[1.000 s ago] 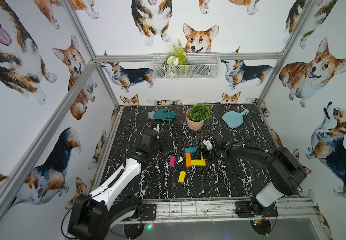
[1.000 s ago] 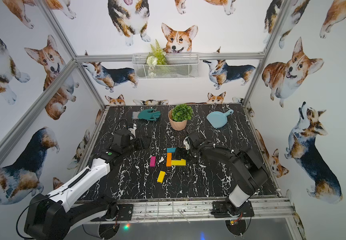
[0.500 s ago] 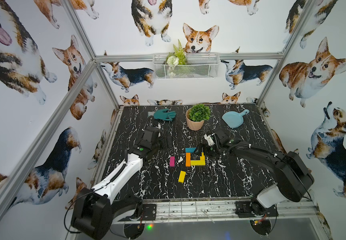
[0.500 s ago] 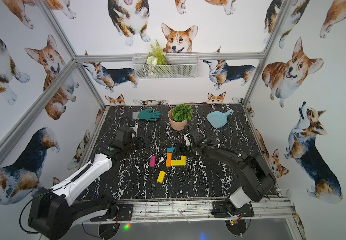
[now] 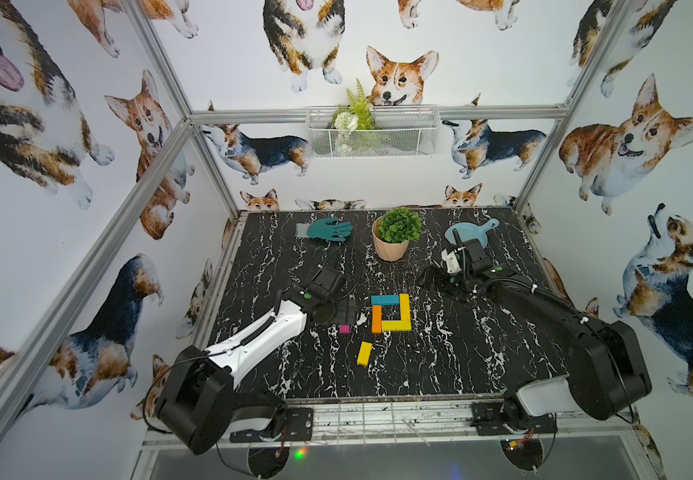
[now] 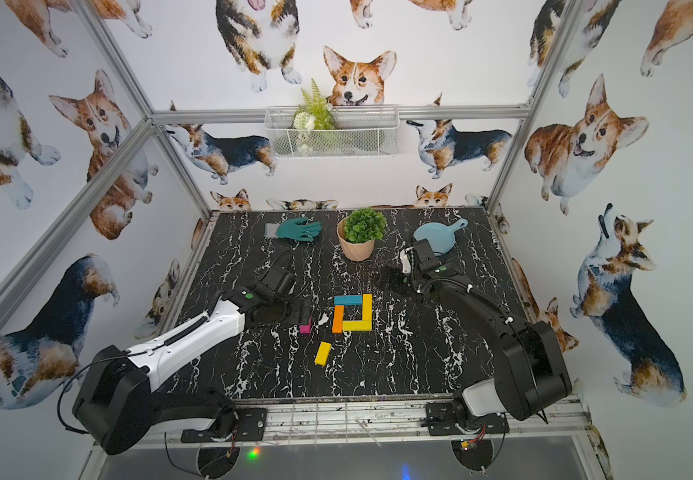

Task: Assemble the letter p with building blocks
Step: Assemble the building block at the center of the board.

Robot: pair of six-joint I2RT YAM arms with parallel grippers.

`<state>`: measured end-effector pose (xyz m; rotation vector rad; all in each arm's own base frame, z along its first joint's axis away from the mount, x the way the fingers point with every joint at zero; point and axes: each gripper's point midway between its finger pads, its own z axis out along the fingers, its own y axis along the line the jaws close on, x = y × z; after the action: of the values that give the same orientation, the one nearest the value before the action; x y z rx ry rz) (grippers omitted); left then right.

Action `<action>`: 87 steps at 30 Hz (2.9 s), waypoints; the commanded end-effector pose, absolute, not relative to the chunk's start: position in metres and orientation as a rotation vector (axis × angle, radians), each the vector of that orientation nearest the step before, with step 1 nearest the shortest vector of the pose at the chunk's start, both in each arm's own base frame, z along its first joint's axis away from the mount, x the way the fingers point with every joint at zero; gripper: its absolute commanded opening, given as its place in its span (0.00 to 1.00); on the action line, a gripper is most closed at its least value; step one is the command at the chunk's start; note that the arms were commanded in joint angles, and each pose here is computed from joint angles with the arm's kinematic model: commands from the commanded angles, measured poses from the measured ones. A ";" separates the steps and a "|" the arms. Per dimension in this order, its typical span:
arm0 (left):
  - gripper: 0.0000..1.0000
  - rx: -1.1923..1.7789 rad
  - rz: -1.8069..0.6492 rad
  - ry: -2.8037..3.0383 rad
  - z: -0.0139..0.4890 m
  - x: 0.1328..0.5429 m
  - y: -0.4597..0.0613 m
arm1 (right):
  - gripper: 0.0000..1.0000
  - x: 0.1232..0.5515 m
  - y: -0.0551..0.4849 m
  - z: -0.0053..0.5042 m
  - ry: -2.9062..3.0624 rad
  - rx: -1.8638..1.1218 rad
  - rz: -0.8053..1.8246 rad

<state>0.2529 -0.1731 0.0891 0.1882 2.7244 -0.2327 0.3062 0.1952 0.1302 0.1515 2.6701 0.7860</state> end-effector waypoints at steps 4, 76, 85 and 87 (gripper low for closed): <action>0.94 0.321 -0.186 2.802 0.076 0.215 -0.206 | 1.00 0.297 0.194 0.128 2.683 0.138 0.809; 0.39 0.191 -0.214 2.885 0.021 0.185 -0.278 | 1.00 0.294 0.139 0.142 2.630 0.238 0.756; 0.44 0.229 -0.157 2.918 0.014 0.183 -0.275 | 1.00 0.294 0.138 0.144 2.625 0.239 0.755; 0.43 0.228 -0.167 2.913 0.014 0.184 -0.277 | 1.00 0.293 0.138 0.144 2.624 0.239 0.754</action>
<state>0.1865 -0.2831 0.0184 0.2360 2.8912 -0.2096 0.2951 0.1389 0.1428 0.2483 2.6238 0.7586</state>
